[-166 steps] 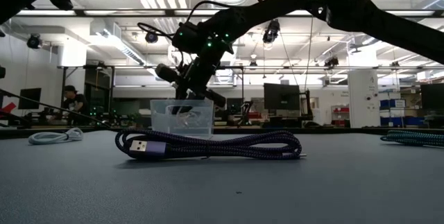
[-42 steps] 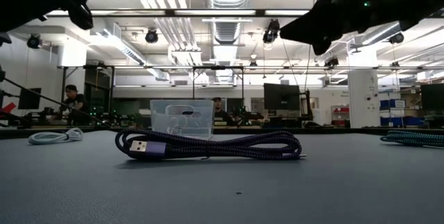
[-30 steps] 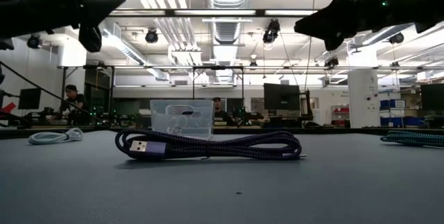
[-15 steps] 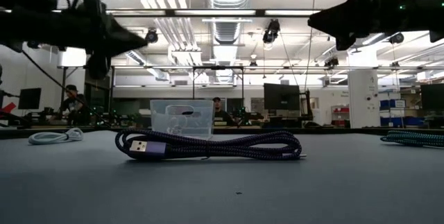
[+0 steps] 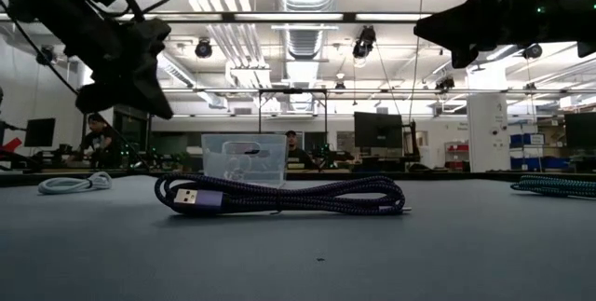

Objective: Pick and place USB-C Cables
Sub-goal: Put the white charger cable into the transparent bin

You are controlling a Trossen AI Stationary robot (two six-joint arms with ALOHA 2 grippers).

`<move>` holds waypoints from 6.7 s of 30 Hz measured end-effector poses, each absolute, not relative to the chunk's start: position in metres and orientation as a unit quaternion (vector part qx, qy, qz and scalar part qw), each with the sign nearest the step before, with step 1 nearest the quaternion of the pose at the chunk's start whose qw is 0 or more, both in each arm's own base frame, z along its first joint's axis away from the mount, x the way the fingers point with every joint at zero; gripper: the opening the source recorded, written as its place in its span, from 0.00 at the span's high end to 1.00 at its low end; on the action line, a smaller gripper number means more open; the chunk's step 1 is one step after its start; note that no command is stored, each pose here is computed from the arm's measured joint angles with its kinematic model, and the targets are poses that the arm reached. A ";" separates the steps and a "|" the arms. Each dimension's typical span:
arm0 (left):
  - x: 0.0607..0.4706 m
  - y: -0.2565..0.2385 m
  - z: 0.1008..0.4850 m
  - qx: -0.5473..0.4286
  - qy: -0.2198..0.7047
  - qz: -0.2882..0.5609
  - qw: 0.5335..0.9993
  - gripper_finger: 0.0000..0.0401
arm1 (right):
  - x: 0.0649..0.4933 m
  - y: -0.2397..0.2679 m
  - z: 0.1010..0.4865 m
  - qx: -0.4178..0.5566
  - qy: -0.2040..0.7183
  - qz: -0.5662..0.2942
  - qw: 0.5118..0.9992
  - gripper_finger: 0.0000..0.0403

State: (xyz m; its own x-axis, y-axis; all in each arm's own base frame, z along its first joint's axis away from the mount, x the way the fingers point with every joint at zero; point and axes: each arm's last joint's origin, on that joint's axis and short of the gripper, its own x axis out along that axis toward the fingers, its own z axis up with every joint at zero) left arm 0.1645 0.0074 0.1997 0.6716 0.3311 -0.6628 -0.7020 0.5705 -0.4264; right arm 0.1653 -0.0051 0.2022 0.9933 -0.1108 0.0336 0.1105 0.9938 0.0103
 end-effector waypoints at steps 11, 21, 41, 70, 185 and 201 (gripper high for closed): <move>0.159 -0.002 0.194 -0.379 0.347 0.321 0.796 1.00 | 0.164 -0.004 0.204 -0.019 -0.021 -0.042 0.999 0.83; 0.161 -0.003 0.188 -0.379 0.358 0.330 0.787 1.00 | 0.156 -0.004 0.205 -0.025 -0.039 -0.043 0.998 0.83; 0.162 -0.003 0.185 -0.375 0.364 0.334 0.784 1.00 | 0.142 -0.004 0.200 -0.025 -0.062 -0.048 0.997 0.83; 0.163 -0.003 0.185 -0.376 0.363 0.334 0.784 1.00 | 0.135 -0.004 0.206 -0.046 -0.089 -0.052 0.994 0.83; 0.178 -0.016 0.214 -0.239 0.350 0.368 0.827 0.95 | 0.122 -0.005 0.212 -0.033 -0.113 -0.064 0.991 0.83; 0.211 -0.034 0.282 -0.069 0.092 0.163 0.980 0.95 | 0.113 -0.004 0.221 -0.037 -0.157 -0.057 0.985 0.83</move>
State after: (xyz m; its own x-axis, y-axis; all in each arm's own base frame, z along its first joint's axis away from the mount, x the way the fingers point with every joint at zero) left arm 0.2108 -0.0335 0.2819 0.9301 0.3065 -0.2025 -0.3317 0.9376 -0.1044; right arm 0.1126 -0.0042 0.2209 0.9440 -0.1012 0.3141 0.1245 0.9907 -0.0549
